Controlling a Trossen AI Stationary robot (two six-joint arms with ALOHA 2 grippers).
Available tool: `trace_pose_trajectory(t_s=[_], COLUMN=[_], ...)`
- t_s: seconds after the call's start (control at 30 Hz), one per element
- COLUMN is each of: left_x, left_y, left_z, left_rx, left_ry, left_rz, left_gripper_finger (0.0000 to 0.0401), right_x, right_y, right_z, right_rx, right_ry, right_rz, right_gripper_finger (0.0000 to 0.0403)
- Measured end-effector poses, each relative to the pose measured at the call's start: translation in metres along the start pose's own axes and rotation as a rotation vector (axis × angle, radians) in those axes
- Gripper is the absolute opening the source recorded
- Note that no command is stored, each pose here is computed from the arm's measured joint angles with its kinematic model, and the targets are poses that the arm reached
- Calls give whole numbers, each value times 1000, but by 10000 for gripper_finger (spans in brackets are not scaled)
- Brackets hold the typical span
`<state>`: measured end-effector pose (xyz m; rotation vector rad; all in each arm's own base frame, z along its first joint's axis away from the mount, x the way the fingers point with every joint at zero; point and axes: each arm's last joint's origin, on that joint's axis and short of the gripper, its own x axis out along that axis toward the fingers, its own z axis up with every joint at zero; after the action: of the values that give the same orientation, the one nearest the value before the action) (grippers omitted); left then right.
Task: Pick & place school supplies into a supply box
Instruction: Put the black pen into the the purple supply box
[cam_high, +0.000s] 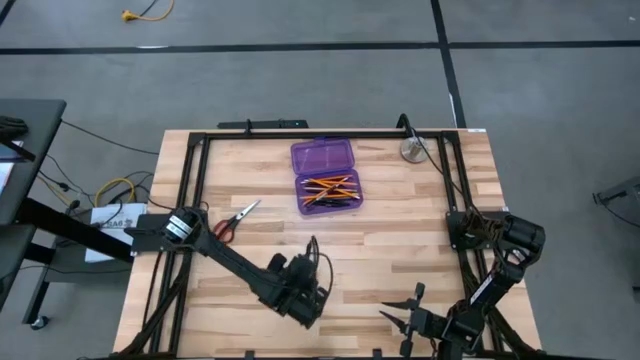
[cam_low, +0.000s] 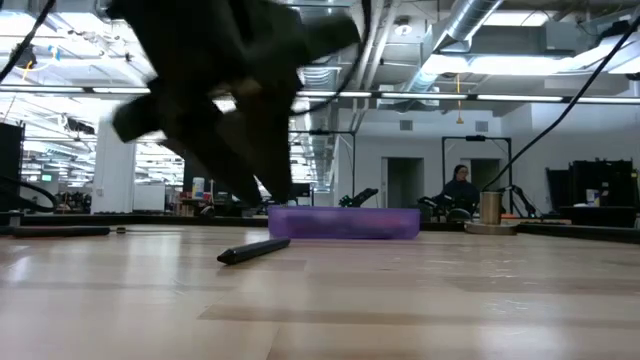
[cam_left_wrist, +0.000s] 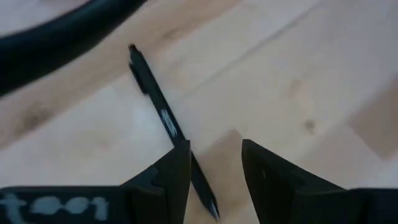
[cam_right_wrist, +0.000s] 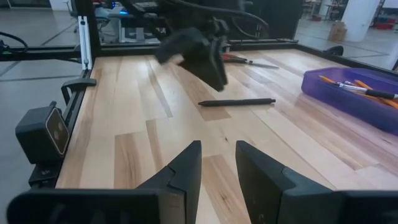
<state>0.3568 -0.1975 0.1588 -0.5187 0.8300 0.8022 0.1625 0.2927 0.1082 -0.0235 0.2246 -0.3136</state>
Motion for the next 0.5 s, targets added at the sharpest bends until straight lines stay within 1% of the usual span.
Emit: trace_pose_trajectory(t_s=[0.2,0.27,0.43,0.5], left_x=[22,24,24,26], left_y=[3,8,16,17], left_z=[11,12,14,16], left_rx=[1,19,-3,-14], left_ry=[20,32,20,48], left_rz=[53,98,168,169], left_gripper_finger=[131,131,131,131], right_x=[0,0,0,0], right_y=[0,0,0,0], right_z=[0,0,0,0], right_rx=[2,3,1,1], right_ry=[1,1,2,2], right_rz=[1,1,1,1], right_gripper_finger=[95,95,95,95])
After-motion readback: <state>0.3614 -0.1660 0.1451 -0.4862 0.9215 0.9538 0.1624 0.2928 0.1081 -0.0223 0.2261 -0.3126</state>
